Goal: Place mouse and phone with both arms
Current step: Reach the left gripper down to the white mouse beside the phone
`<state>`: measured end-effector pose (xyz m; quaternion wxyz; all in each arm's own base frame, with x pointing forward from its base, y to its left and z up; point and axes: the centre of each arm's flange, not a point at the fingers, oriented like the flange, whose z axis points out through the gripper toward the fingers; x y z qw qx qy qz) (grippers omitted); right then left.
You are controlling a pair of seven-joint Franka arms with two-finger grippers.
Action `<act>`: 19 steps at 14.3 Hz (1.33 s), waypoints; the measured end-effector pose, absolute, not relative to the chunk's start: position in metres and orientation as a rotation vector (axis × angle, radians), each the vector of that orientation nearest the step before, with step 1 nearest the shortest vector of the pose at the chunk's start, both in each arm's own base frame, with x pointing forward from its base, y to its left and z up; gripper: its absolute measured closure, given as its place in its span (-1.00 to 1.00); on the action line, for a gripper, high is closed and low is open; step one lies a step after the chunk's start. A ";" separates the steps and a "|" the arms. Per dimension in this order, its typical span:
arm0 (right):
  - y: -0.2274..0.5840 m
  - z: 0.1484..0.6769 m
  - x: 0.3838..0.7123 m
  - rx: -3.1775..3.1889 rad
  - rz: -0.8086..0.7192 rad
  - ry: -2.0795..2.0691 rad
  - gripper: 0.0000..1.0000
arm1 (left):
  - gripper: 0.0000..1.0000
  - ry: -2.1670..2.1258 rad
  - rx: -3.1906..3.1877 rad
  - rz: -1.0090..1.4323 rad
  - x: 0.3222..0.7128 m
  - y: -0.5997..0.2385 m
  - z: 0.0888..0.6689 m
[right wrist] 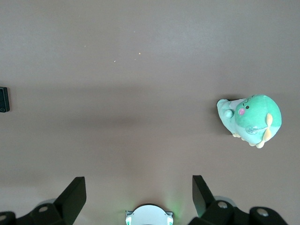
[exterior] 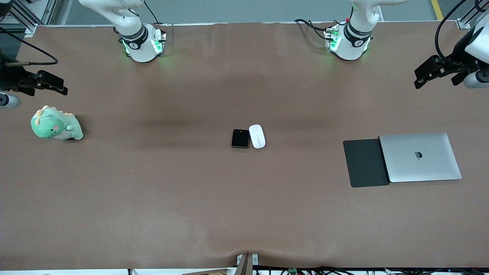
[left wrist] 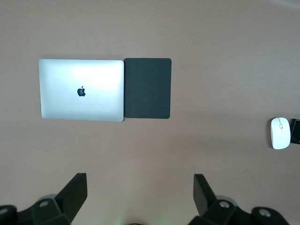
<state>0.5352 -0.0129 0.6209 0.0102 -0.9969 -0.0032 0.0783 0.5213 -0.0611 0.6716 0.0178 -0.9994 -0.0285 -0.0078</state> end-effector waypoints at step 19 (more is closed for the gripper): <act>-0.012 0.617 0.536 -3.111 0.253 -0.012 -1.00 | -1.00 -0.245 -3.147 0.107 0.556 -0.339 0.422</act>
